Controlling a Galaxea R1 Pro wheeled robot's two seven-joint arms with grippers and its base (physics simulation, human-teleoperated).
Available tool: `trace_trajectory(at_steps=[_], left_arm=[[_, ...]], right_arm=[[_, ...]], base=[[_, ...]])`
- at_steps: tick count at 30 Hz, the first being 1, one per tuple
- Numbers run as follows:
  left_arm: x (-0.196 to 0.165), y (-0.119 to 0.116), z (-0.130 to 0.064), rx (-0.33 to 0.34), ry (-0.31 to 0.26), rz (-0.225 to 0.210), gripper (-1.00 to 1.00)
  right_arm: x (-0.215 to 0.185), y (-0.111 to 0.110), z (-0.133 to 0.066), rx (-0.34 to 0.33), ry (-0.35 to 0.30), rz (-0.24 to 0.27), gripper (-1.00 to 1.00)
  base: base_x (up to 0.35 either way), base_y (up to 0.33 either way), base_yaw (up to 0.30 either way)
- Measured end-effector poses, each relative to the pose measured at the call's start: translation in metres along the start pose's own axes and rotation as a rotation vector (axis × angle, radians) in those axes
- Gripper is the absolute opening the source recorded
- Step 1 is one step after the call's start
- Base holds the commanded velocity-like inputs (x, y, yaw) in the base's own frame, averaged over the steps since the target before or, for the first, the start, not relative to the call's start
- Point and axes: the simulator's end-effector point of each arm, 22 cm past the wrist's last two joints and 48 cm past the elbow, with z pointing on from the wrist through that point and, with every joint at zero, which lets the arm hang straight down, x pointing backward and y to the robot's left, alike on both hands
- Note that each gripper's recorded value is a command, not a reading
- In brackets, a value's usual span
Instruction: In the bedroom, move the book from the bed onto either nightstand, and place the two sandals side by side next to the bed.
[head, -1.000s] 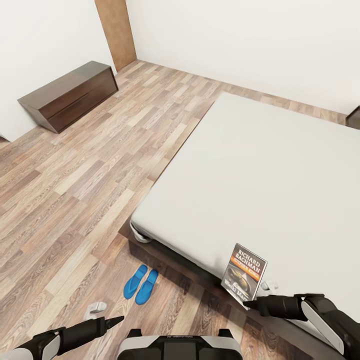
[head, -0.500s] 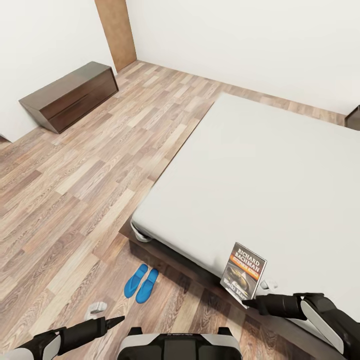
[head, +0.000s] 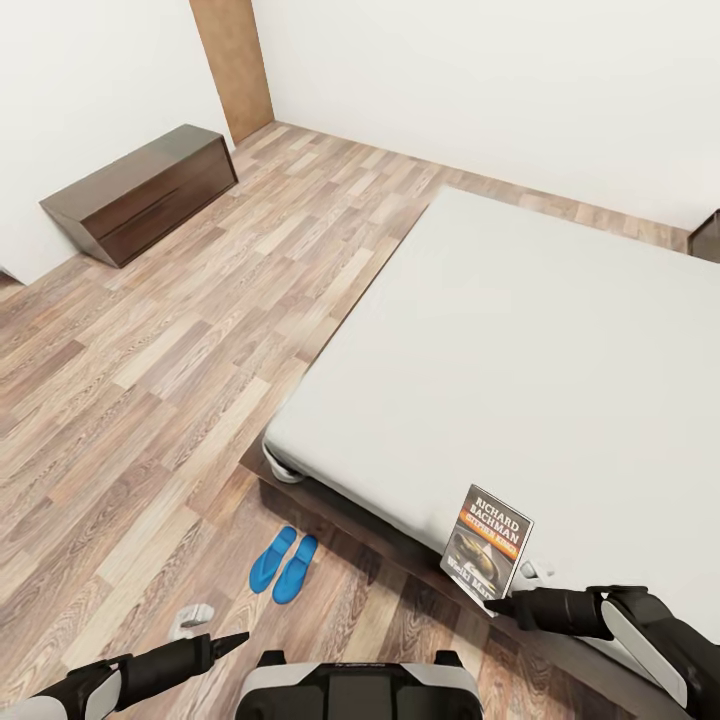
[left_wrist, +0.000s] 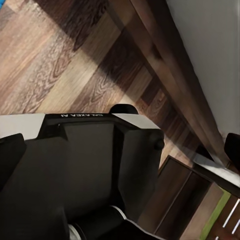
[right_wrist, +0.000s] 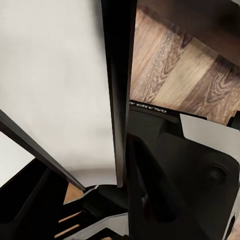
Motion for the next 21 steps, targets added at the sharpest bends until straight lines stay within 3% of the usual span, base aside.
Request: trace_trajectory(at_steps=[7, 10, 15, 21], left_arm=[[0.002, -0.001, -0.002, 0.0, 0.0, 0.0, 1.0], [0.001, -0.002, -0.002, 0.001, 0.0, 0.0, 1.0], [0.001, -0.002, -0.002, 0.002, -0.001, -0.001, 1.0], [0.001, -0.002, -0.002, 0.001, -0.001, -0.001, 1.0]], right_arm=[[0.011, -0.007, 0.001, 0.021, 0.016, 0.012, -1.0], [0.026, -0.024, 0.0, 0.048, 0.039, 0.06, -1.0], [0.067, -0.064, -0.009, 0.12, 0.091, 0.184, -1.0], [0.073, -0.071, -0.012, 0.129, 0.091, 0.205, -1.0]], base=[[0.0, 0.0, 0.0], [0.0, 0.0, 0.0], [0.0, 0.0, 0.0], [0.0, 0.0, 0.0]])
